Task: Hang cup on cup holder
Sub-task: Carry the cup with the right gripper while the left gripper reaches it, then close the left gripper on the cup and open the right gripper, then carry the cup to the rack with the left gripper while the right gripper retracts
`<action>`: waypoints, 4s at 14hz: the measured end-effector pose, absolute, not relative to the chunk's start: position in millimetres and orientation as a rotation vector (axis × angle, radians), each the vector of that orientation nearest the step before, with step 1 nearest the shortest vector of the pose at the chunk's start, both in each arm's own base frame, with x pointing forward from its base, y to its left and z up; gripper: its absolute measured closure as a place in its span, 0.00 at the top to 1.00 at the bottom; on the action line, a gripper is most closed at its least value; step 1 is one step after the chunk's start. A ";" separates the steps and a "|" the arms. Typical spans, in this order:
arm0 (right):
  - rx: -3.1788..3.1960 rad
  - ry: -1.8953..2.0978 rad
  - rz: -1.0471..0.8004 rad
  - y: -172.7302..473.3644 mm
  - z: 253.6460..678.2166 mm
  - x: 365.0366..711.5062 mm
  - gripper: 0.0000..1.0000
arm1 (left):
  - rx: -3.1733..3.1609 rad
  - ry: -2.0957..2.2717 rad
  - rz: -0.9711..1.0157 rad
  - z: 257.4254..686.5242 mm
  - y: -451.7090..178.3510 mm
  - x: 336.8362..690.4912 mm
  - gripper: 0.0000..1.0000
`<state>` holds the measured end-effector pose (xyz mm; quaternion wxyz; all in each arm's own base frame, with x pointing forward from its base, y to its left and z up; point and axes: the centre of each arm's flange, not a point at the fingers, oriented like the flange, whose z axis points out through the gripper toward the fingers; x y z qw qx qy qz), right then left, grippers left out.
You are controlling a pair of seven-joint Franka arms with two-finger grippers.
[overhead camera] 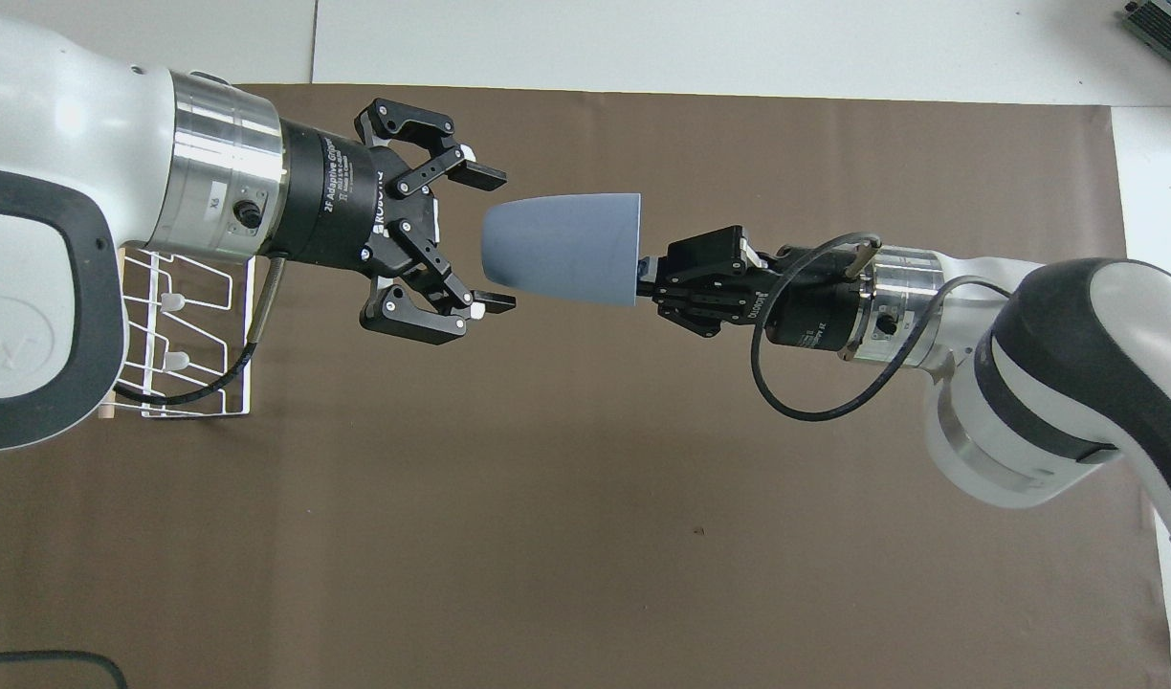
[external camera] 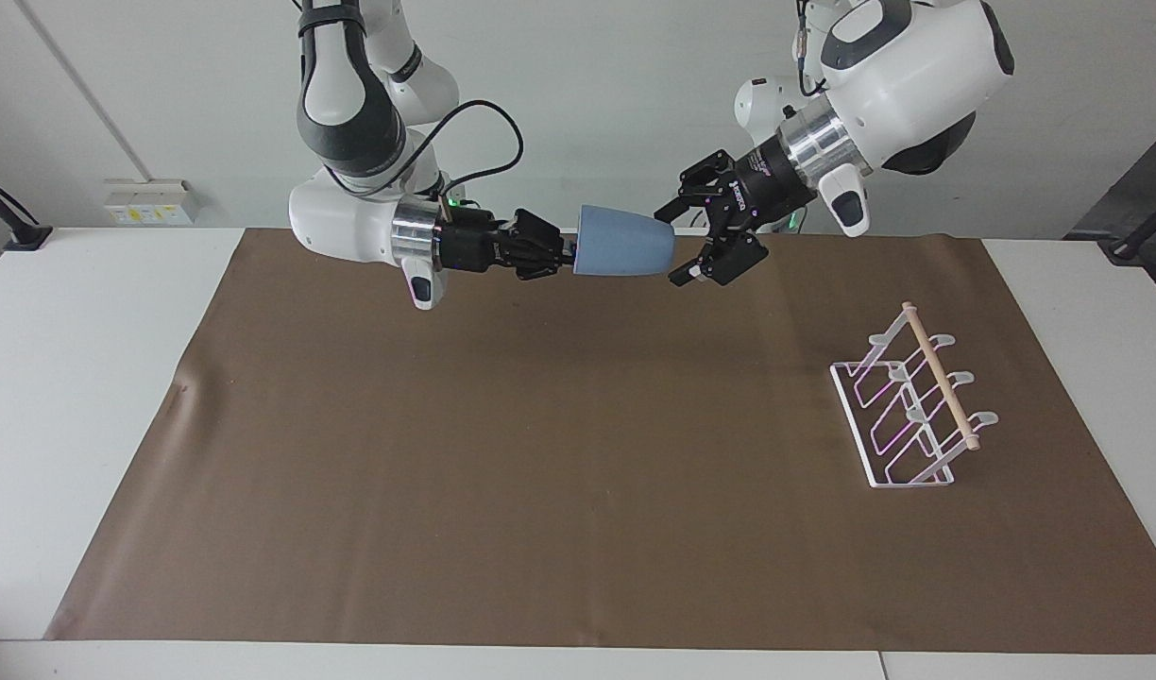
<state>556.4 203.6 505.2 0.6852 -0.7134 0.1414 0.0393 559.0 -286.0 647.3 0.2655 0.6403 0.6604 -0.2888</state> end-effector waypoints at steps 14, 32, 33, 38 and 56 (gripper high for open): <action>-1.599 0.320 0.089 202.6 504.1 554.4 0.04 | 1.737 1.767 -0.755 650.4 -310.1 550.9 0.78; -1.621 0.329 0.062 175.1 504.8 561.0 0.53 | 1.812 1.805 -0.598 638.6 -303.1 556.0 0.78; -1.633 0.325 0.059 165.9 504.4 562.3 0.63 | 1.838 1.799 -0.560 634.6 -301.7 557.2 0.78; -1.846 0.267 0.015 114.6 504.6 561.9 1.00 | 2.021 1.776 -0.334 605.0 -290.0 555.1 0.78; -2.979 -0.092 -0.142 16.7 510.9 568.3 1.00 | 2.601 1.503 0.721 528.7 -158.4 566.7 0.78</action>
